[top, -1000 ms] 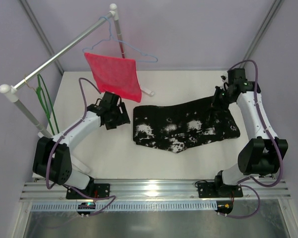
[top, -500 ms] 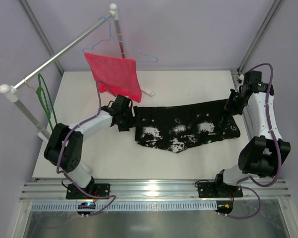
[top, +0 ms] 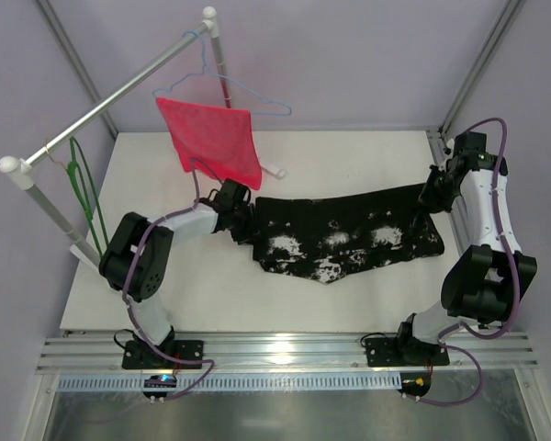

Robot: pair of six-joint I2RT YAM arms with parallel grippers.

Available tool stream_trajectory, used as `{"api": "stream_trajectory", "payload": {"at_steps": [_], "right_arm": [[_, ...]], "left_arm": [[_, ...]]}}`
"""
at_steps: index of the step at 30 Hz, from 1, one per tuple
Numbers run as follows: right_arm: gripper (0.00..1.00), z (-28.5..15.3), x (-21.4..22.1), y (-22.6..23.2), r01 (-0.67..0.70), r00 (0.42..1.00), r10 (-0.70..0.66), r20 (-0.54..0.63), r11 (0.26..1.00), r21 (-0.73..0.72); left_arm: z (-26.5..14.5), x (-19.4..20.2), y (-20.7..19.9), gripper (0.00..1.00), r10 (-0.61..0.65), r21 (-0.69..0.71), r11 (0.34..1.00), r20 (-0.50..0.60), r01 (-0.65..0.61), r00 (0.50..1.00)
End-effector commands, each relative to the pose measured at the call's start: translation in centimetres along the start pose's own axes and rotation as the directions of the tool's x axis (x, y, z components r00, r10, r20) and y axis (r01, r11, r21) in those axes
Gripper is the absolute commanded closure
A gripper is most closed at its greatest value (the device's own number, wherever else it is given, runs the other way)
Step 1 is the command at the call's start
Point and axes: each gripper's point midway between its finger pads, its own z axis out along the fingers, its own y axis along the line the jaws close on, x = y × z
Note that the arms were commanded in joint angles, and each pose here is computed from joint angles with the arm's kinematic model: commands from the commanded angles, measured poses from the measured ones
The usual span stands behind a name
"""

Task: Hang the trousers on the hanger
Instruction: Fold the trousers

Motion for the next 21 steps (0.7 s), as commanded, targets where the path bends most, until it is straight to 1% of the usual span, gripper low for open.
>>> {"api": "stream_trajectory", "payload": {"at_steps": [1,3,4,5,6,8,9,10,11,14,17,18,20,21], "right_arm": [[0.96,-0.2,-1.6,-0.5,0.015,0.998,-0.016,0.065,0.999,0.028],[0.96,0.0,-1.6,-0.3,0.015,0.998,-0.016,0.059,1.000,0.017],[0.96,0.1,-1.5,0.0,0.015,0.998,-0.015,0.058,1.000,-0.003],[0.96,0.2,-1.7,0.4,0.015,0.998,-0.013,0.067,1.000,-0.025],[0.96,0.6,-1.2,0.7,0.013,0.999,-0.011,0.051,0.999,-0.045],[0.96,1.3,-0.9,1.2,0.006,0.999,-0.002,0.047,0.997,-0.074],[0.96,1.5,-0.6,1.9,0.005,0.999,-0.001,0.036,0.994,-0.113],[0.96,1.8,-0.3,2.6,0.016,0.999,-0.013,0.032,0.993,-0.118],[0.96,2.1,-0.3,2.9,0.029,0.999,-0.024,0.039,0.993,-0.114],[0.96,3.5,0.9,5.1,0.082,0.997,-0.082,0.011,0.988,-0.131],[0.96,4.5,0.8,5.3,0.099,0.995,-0.101,-0.013,0.991,-0.094],[0.96,4.5,0.5,5.3,0.103,0.994,-0.105,-0.012,0.991,-0.086],[0.96,4.2,0.2,4.9,0.112,0.993,-0.113,-0.017,0.992,-0.056],[0.96,3.7,-0.4,5.1,0.120,0.993,-0.120,0.000,0.991,-0.056]], "left_arm": [[0.6,-0.2,-2.2,0.75,-0.004,0.085,0.996,-0.037,0.007,0.999],[1.0,0.3,-1.3,0.99,-0.009,0.032,0.999,-0.075,0.012,0.997],[0.7,0.3,0.3,0.99,-0.010,-0.054,0.999,-0.069,0.006,0.998],[0.2,0.2,1.2,1.00,-0.008,-0.105,0.994,-0.060,0.001,0.998],[-0.1,-0.4,2.9,1.00,-0.005,-0.183,0.983,-0.023,0.001,1.000],[-1.4,-0.3,4.7,0.99,0.002,-0.258,0.966,-0.029,-0.009,1.000],[-2.1,-0.8,6.0,0.99,-0.012,-0.296,0.955,-0.014,0.007,1.000],[-2.8,-1.3,7.4,0.99,-0.008,-0.352,0.936,0.010,0.011,1.000],[-3.4,-1.0,8.5,0.99,-0.014,-0.390,0.921,0.010,0.017,1.000],[-5.4,-2.2,11.1,1.00,-0.040,-0.446,0.893,0.065,0.065,0.997],[-6.3,-2.3,12.3,0.99,-0.064,-0.472,0.877,0.067,0.088,0.996],[-6.5,-2.4,12.3,0.98,-0.065,-0.475,0.875,0.071,0.091,0.995],[-6.9,-2.5,12.1,0.86,-0.066,-0.473,0.876,0.076,0.094,0.995],[-7.0,-2.6,12.0,0.67,-0.066,-0.472,0.876,0.085,0.098,0.994]]}}
